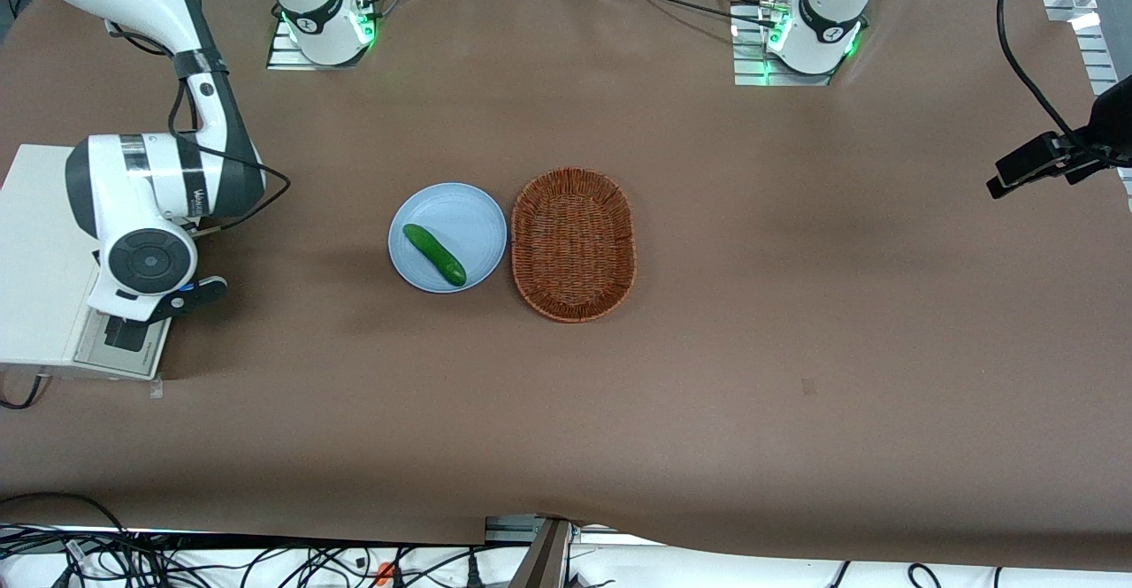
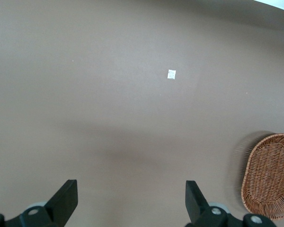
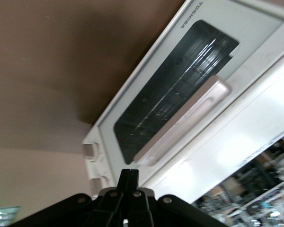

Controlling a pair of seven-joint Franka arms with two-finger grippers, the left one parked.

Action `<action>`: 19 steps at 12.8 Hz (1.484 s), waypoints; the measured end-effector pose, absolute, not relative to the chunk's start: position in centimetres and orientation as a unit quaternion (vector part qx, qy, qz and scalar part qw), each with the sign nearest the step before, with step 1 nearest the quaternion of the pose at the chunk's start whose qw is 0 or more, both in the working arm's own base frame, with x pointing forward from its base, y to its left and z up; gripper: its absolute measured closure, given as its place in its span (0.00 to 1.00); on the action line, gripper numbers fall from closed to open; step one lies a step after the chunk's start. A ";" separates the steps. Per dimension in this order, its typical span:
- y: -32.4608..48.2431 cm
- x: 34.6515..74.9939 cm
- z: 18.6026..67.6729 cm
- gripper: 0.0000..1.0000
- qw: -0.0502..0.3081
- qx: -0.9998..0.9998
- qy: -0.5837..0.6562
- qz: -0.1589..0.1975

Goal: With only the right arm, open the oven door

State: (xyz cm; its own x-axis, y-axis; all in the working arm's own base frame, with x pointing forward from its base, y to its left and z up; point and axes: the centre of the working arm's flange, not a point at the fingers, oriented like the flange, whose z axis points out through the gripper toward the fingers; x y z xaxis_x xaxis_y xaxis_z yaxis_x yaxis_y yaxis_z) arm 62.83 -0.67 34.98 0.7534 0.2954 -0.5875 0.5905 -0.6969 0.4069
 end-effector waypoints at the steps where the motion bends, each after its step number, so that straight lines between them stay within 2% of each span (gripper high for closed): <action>1: -0.9 63.1 34.8 0.99 0.308 0.878 0.269 -0.248; 6: -2.1 63.3 33.1 0.99 0.333 0.856 0.311 -0.243; 11: -5.7 63.3 32.7 0.99 0.328 0.849 0.332 -0.247; 19: -5.5 63.3 32.2 0.99 0.326 0.848 0.341 -0.244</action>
State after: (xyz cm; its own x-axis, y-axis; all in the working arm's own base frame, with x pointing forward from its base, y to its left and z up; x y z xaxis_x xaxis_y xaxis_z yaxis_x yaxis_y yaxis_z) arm 63.28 -5.52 32.22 0.6492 0.4189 -0.6348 0.7361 -0.5560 0.3860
